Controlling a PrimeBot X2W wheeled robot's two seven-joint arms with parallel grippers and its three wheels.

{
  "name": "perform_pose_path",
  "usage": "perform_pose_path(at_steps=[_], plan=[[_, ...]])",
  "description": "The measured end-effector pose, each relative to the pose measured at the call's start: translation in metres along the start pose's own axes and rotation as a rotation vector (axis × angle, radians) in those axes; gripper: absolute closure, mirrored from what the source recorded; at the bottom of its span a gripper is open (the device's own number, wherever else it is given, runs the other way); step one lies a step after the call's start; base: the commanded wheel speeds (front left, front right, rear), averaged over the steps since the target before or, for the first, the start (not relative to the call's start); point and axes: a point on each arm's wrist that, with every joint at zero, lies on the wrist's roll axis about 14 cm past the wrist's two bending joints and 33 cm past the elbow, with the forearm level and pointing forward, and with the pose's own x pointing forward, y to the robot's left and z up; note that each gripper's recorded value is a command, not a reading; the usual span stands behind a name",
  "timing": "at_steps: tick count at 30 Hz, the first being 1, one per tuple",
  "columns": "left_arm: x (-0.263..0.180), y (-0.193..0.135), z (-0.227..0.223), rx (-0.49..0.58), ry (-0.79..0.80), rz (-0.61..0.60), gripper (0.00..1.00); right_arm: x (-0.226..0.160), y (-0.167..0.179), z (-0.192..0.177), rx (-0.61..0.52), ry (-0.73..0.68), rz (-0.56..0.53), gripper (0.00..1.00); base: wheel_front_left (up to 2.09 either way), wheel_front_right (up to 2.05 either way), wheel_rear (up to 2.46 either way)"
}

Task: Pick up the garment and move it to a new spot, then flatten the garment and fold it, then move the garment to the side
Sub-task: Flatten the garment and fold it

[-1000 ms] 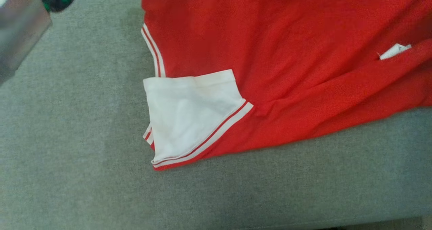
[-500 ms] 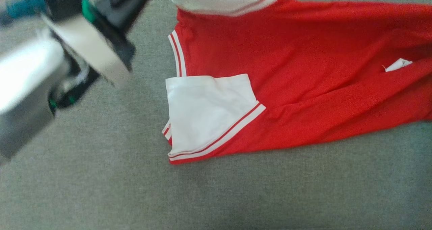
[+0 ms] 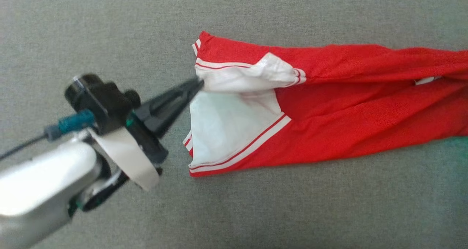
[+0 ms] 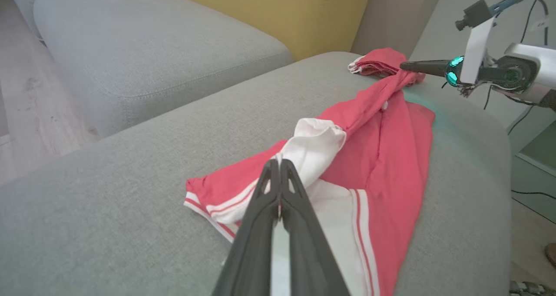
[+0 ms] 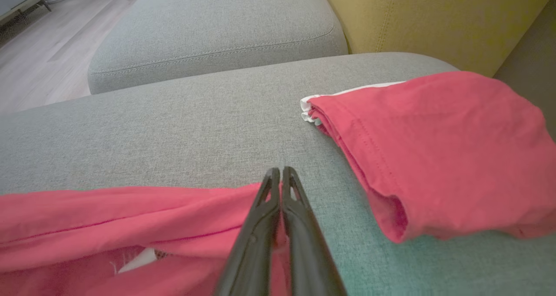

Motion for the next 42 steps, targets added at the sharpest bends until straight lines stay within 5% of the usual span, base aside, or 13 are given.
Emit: perform_pose_path(at_steps=[13, 14, 15, 16, 17, 22, 31, 42], plan=[[-0.016, -0.038, -0.038, -0.134, 0.09, -0.014, 1.0, -0.014, -0.001, -0.021, -0.001, 0.057, 0.0, 1.0, 0.0, 0.0, 0.0], [-0.017, -0.041, -0.04, -0.146, 0.089, -0.017, 1.0, -0.015, 0.0, -0.021, -0.001, 0.054, 0.001, 0.82, 0.0, 0.0, 0.0], [-0.016, -0.044, -0.041, -0.162, 0.082, -0.011, 0.97, -0.016, 0.0, -0.02, 0.0, 0.05, 0.001, 0.21, 0.0, 0.0, 0.0], [-0.016, -0.047, -0.041, -0.181, 0.07, -0.006, 0.54, -0.017, 0.0, -0.02, 0.001, 0.044, 0.0, 0.0, 0.0, 0.0, 0.0], [-0.015, -0.05, -0.041, -0.197, 0.057, 0.0, 0.0, -0.019, 0.0, -0.019, 0.006, 0.036, -0.001, 0.0, 0.0, 0.0, 0.0], [-0.012, -0.05, -0.033, -0.239, -0.063, 0.1, 0.0, -0.03, 0.006, -0.008, 0.02, -0.068, -0.01, 0.0, 0.0, 0.0, 0.0], [-0.035, -0.014, -0.021, -0.234, -0.248, 0.56, 0.0, -0.074, 0.032, -0.001, 0.077, -0.228, 0.008, 0.0, 0.0, 0.0, 0.0], [-0.089, -0.046, -0.028, -0.162, -0.373, 0.816, 0.0, -0.107, 0.032, -0.04, 0.18, -0.197, -0.07, 0.0, 0.0, 0.0, 0.0]])
